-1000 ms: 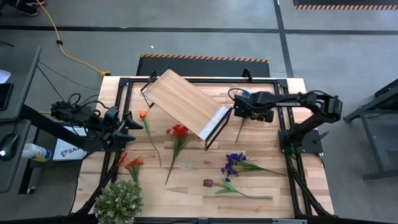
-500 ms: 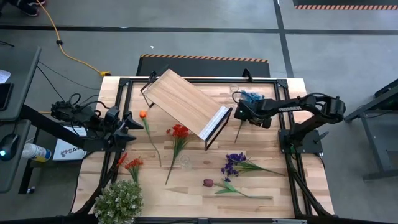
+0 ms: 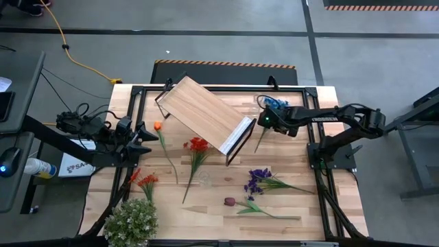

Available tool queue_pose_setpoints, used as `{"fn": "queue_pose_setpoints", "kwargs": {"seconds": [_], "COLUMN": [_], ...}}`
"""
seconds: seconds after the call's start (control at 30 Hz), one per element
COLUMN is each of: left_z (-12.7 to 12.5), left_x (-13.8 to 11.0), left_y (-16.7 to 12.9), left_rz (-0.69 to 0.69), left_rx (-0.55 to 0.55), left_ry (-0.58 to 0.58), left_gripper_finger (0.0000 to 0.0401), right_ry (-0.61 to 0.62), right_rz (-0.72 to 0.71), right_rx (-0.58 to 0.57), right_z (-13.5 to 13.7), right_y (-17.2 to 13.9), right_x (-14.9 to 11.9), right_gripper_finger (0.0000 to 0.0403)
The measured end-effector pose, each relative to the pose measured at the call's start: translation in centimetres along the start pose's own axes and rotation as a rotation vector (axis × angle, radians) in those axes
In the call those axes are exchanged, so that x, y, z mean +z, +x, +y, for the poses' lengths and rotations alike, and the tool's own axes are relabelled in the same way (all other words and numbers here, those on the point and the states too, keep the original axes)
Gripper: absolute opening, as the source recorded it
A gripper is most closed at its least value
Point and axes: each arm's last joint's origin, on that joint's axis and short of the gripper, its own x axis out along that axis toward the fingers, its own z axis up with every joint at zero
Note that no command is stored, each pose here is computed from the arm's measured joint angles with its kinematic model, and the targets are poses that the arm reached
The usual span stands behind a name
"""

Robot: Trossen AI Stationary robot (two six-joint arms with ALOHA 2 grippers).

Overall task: Pick and place flowers into a vace then onto a shelf
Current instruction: Put the blue flowers into the top transparent flower vase

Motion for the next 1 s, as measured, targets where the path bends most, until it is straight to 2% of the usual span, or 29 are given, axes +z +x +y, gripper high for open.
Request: {"fn": "queue_pose_setpoints", "kwargs": {"seconds": [0.23, 0.67, 0.87, 1.0], "left_z": [0.0, 0.0, 0.0, 0.0], "left_x": [0.0, 0.0, 0.0, 0.0], "left_y": [0.0, 0.0, 0.0, 0.0], "left_rz": [-0.004, -0.004, -0.005, -0.005], "left_rx": [0.007, 0.008, 0.008, 0.009], "left_ry": [0.0, 0.0, -0.009, -0.026], "left_gripper_finger": [0.0337, 0.0337, 0.0337, 0.0337], "right_ry": [-0.006, -0.028, -0.05, -0.071], "right_rz": [-0.01, -0.001, 0.018, 0.026], "right_rx": [0.056, 0.02, -0.047, -0.146], "right_z": [0.6, 1.1, 0.8, -0.3], "right_y": [-0.1, 2.4, 3.2, 2.6], "right_x": [-0.3, -0.6, -1.0, -1.3], "right_gripper_finger": [0.0188, 0.0188, 0.0188, 0.0188]}}
